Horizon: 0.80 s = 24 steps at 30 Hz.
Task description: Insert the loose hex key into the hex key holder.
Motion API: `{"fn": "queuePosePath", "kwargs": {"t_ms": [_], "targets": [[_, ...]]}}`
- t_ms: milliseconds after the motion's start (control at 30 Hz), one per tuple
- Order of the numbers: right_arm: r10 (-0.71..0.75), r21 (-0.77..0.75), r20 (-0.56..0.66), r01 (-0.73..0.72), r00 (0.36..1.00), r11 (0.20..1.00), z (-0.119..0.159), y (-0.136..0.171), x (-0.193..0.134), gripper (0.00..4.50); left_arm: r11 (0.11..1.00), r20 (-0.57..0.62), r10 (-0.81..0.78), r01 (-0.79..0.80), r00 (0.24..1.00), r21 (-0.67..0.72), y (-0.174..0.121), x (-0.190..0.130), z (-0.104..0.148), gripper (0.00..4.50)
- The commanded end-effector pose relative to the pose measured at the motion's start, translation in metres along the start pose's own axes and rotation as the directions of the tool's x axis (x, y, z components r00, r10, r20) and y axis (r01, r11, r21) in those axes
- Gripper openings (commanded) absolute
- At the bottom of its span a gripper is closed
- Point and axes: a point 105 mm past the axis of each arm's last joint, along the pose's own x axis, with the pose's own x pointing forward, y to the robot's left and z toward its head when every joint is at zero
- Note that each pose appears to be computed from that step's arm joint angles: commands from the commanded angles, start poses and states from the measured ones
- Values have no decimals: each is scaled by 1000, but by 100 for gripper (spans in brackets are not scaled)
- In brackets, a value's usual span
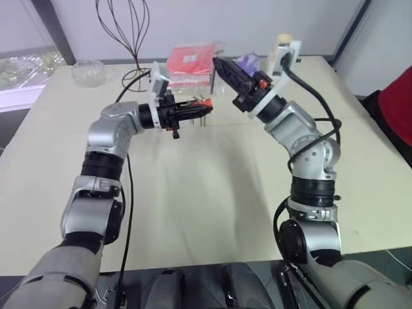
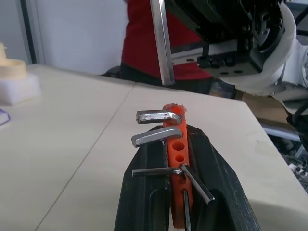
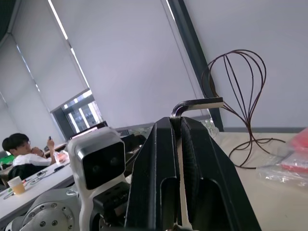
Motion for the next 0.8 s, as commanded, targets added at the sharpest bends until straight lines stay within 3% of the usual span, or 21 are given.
{"fn": "queuePosePath", "kwargs": {"t_ms": [33, 633, 800], "targets": [[42, -32, 30, -41, 999, 999, 10, 10, 1, 7, 997, 45, -2, -1, 999, 72, 0, 1, 21, 0], [29, -25, -1, -29, 1000, 999, -2, 7, -1, 7, 997, 65, 0, -5, 998, 73, 0, 6, 22, 0], [43, -62, -62, -47, 997, 997, -13, 6, -4, 7, 998, 76, 9, -14, 997, 65, 1, 3, 24, 0]]}}
